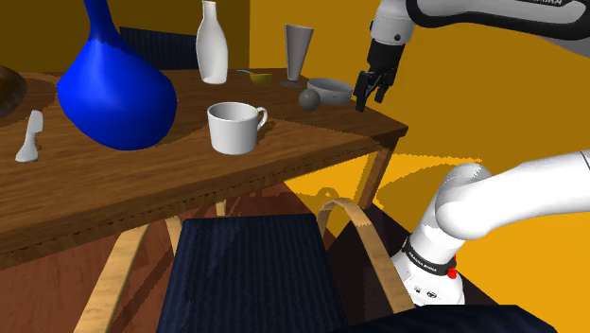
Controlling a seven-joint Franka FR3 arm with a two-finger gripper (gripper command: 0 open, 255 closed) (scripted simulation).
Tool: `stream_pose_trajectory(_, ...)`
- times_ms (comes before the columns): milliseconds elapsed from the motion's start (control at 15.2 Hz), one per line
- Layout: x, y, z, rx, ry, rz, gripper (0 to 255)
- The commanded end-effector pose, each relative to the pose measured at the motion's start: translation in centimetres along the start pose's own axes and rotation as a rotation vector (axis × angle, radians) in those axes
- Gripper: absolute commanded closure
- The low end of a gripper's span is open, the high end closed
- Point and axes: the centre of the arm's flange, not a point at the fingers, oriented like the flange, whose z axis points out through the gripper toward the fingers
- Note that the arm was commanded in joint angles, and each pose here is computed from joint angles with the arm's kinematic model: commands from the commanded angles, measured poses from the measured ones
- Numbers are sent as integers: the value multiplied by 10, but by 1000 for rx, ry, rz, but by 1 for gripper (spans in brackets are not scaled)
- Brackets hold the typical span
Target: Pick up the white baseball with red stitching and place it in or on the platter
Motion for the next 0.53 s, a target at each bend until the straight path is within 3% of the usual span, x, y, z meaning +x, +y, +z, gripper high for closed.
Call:
stream_pose_trajectory(0, 0, 0, 0, 0, 0, 0, 0)
stream_pose_trajectory(462, 105, -21, -3, 25, -104, 109, 0)
